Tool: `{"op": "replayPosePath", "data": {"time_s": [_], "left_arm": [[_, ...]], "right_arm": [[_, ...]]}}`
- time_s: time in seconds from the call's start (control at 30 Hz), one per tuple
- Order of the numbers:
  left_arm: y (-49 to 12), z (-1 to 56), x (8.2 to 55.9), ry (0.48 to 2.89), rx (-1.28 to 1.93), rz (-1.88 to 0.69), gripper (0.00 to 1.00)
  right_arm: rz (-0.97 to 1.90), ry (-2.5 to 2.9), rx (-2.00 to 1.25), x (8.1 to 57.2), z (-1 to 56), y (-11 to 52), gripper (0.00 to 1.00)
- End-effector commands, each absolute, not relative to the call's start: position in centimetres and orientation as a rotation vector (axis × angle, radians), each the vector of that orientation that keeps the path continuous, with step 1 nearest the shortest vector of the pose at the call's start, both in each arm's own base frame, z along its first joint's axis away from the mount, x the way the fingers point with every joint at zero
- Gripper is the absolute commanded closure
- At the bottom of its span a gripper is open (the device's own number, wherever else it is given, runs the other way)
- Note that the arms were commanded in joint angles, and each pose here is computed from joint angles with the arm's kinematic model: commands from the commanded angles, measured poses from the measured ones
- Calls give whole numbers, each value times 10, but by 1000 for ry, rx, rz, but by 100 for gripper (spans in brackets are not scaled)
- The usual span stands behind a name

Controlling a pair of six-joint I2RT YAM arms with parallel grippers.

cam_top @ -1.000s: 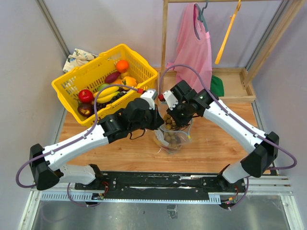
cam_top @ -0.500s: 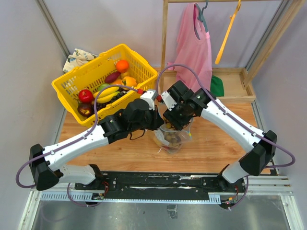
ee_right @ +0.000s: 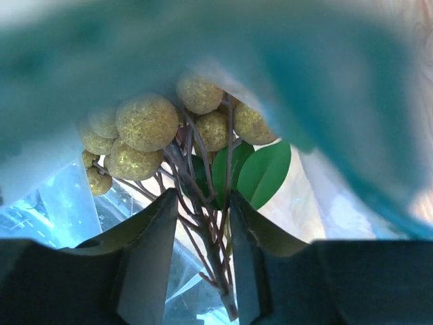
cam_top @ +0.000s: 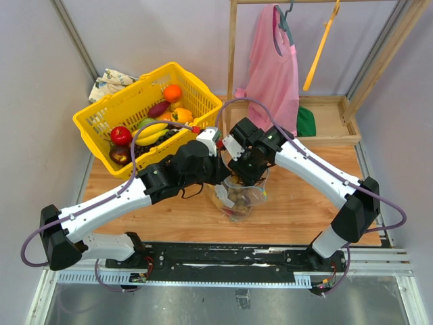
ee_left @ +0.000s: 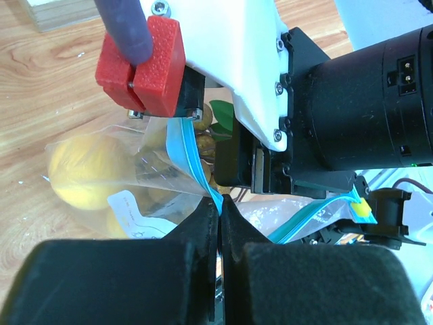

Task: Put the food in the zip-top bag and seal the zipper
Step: Adjust the zipper food storage bag at the center of the board.

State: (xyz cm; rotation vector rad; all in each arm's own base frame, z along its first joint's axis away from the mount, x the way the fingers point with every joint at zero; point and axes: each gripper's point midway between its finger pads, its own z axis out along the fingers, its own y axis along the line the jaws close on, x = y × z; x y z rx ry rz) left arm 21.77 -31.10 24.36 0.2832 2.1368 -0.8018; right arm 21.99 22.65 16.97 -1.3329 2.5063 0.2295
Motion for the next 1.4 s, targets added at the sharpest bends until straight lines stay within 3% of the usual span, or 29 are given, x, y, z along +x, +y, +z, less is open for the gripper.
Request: {"op": "replayPosePath", "data": {"time_s": [0.0, 0.17, 0.33, 0.83, 1.13, 1.37], "left_arm": [[-309, 257, 221, 2088, 255, -828, 100], [-309, 256, 221, 2090, 253, -828, 100], [-307, 257, 222, 2089, 234, -821, 100], [-304, 253, 223, 2109, 189, -811, 100], [-305, 251, 224, 2108, 166, -827, 100], [-305, 252, 225, 2102, 159, -827, 100]], "right_arm": [[275, 2535, -1401, 203, 164, 229, 68], [271, 2517, -1382, 206, 171, 231, 89], [237, 2480, -1310, 216, 188, 232, 99], [258, 2238, -867, 249, 250, 239, 99], [322, 2258, -813, 245, 216, 251, 99], [337, 2360, -918, 227, 186, 248, 75]]}}
